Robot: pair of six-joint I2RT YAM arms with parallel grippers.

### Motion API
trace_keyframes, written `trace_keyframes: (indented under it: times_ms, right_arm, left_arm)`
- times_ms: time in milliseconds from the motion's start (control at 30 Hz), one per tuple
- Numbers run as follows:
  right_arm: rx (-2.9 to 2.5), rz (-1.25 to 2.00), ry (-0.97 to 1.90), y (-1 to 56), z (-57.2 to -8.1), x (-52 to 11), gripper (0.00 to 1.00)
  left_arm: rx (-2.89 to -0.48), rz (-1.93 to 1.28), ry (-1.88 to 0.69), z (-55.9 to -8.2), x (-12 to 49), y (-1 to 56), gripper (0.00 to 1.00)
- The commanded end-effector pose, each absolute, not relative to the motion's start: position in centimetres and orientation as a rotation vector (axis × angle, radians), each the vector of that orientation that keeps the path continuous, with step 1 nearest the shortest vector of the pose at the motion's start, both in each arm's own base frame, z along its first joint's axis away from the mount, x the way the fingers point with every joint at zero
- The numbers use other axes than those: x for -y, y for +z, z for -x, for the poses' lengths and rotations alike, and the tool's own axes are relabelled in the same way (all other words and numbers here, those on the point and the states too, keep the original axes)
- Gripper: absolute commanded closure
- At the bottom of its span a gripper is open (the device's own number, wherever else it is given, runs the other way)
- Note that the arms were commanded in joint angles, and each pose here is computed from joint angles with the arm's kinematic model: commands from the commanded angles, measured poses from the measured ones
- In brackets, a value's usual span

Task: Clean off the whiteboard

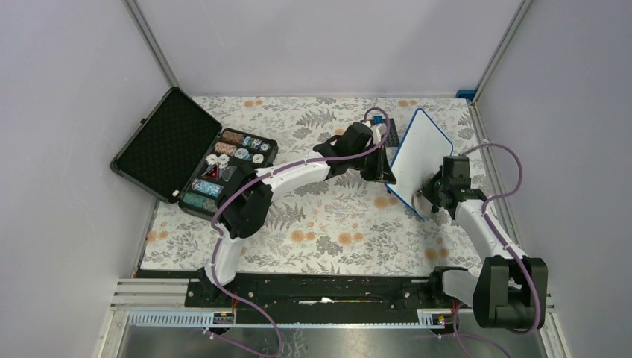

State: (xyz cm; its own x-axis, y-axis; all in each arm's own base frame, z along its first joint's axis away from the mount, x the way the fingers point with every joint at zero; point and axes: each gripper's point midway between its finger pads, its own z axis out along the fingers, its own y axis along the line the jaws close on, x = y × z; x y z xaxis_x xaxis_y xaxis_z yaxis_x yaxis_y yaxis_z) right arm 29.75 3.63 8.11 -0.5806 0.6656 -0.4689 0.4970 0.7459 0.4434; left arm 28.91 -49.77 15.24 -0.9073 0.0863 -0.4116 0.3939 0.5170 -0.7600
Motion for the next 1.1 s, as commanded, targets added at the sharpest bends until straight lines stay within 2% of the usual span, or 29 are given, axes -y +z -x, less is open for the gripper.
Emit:
trace_keyframes:
  times_ms: [0,167,300,367,433,533,633,700,833,967,1067]
  right_arm:
    - [-2.551,-1.053,0.242,1.0,-22.5,-2.9,1.00]
    - [-2.484,-0.938,0.391,5.1,-25.7,-4.5,1.00]
    - [-2.471,-0.675,0.421,10.0,-27.7,-9.4,1.00]
    - [-2.445,-0.645,0.441,11.1,-28.1,-10.2,1.00]
    - [-2.430,-0.650,0.393,10.4,-28.0,-9.4,1.00]
    - [-2.511,-0.747,0.278,5.7,-26.2,-6.4,1.00]
    - [-2.640,-0.968,0.340,0.7,-22.7,-3.8,1.00]
    - [-2.640,-1.003,0.434,0.5,-22.3,-4.2,1.00]
    - [-2.485,-0.975,0.575,4.1,-25.0,-5.2,1.00]
    - [-2.411,-0.788,0.580,10.0,-27.8,-7.0,1.00]
    - [-2.408,-0.673,0.634,12.2,-28.4,-10.0,1.00]
  left_arm:
    - [-2.446,-0.525,-1.426,-25.5,50.5,15.5,1.00]
    - [-2.451,-0.523,-1.449,-25.4,50.8,15.4,1.00]
    - [-2.457,-0.519,-1.423,-25.6,50.6,15.2,1.00]
    - [-2.458,-0.519,-1.418,-25.6,50.6,15.2,1.00]
    - [-2.463,-0.512,-1.411,-25.6,50.5,15.1,1.00]
    - [-2.473,-0.510,-1.410,-25.6,50.5,14.7,1.00]
    - [-2.474,-0.516,-1.411,-25.5,50.4,14.7,1.00]
    - [-2.473,-0.517,-1.415,-25.5,50.5,14.7,1.00]
    - [-2.461,-0.521,-1.459,-25.4,51.0,15.3,1.00]
    - [-2.465,-0.514,-1.457,-25.5,51.1,15.1,1.00]
    - [-2.472,-0.508,-1.453,-25.5,51.0,14.8,1.00]
